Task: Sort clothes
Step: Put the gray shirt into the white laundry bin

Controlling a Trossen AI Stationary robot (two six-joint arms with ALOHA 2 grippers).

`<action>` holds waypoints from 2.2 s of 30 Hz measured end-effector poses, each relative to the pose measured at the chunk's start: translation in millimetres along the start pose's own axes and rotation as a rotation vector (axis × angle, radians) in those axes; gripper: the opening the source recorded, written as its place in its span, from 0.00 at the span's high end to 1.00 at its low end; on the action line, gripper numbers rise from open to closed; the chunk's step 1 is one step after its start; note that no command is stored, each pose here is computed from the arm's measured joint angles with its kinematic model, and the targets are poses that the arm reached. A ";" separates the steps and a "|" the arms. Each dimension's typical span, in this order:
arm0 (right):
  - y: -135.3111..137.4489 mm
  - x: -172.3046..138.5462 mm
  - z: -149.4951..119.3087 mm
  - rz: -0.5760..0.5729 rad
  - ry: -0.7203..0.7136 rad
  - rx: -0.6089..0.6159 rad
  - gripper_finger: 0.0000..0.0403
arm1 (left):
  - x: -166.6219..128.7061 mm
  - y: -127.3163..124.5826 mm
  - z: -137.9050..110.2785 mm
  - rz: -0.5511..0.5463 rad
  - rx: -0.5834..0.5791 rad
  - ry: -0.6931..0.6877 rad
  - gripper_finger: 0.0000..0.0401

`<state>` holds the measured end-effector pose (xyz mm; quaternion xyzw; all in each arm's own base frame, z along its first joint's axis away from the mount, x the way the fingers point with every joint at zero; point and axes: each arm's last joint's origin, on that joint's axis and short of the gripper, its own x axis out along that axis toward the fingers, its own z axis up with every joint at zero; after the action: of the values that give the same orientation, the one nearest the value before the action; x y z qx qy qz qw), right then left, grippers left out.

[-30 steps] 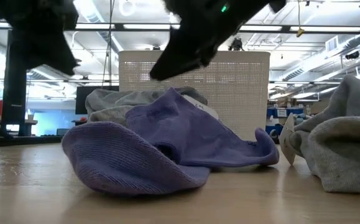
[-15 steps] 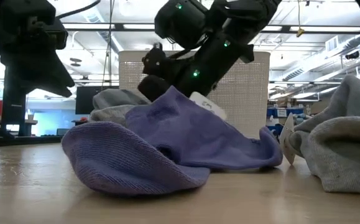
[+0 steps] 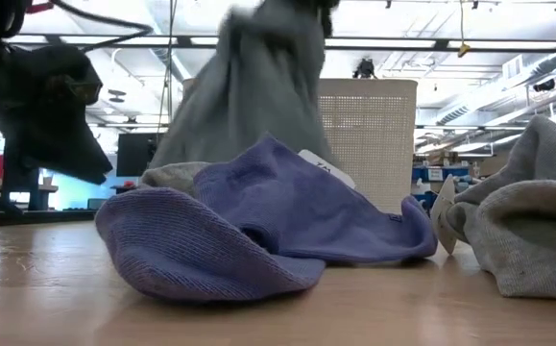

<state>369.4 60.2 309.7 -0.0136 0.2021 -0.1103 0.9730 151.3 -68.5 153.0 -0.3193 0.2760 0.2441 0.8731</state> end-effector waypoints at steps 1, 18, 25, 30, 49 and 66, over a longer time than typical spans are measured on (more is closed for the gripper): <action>-5.0 -9.7 9.2 -0.001 -0.042 0.004 0.99 | 2.3 -0.6 -1.5 -0.002 -0.002 -0.003 0.66; -97.6 -106.7 162.8 -0.279 -0.586 -0.065 0.99 | 11.1 1.1 -8.6 0.039 0.033 0.009 0.66; -144.0 -131.5 215.0 -0.443 -0.781 -0.126 0.99 | 11.0 2.4 -8.9 0.052 0.044 0.010 0.66; -173.3 -146.7 235.2 -0.542 -0.905 -0.138 0.99 | 10.9 3.6 -9.1 0.065 0.054 0.009 0.66; -207.7 -99.4 146.7 -0.521 0.066 0.081 0.99 | 10.9 5.9 -9.2 0.088 0.067 0.004 0.66; -216.2 -8.9 31.3 -0.303 0.419 0.248 0.85 | 11.0 5.7 -9.1 0.087 0.066 0.003 0.66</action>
<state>328.6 -149.3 357.3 0.0986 0.3794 -0.2790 0.8766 152.9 -68.2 137.8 -0.2787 0.2987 0.2720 0.8713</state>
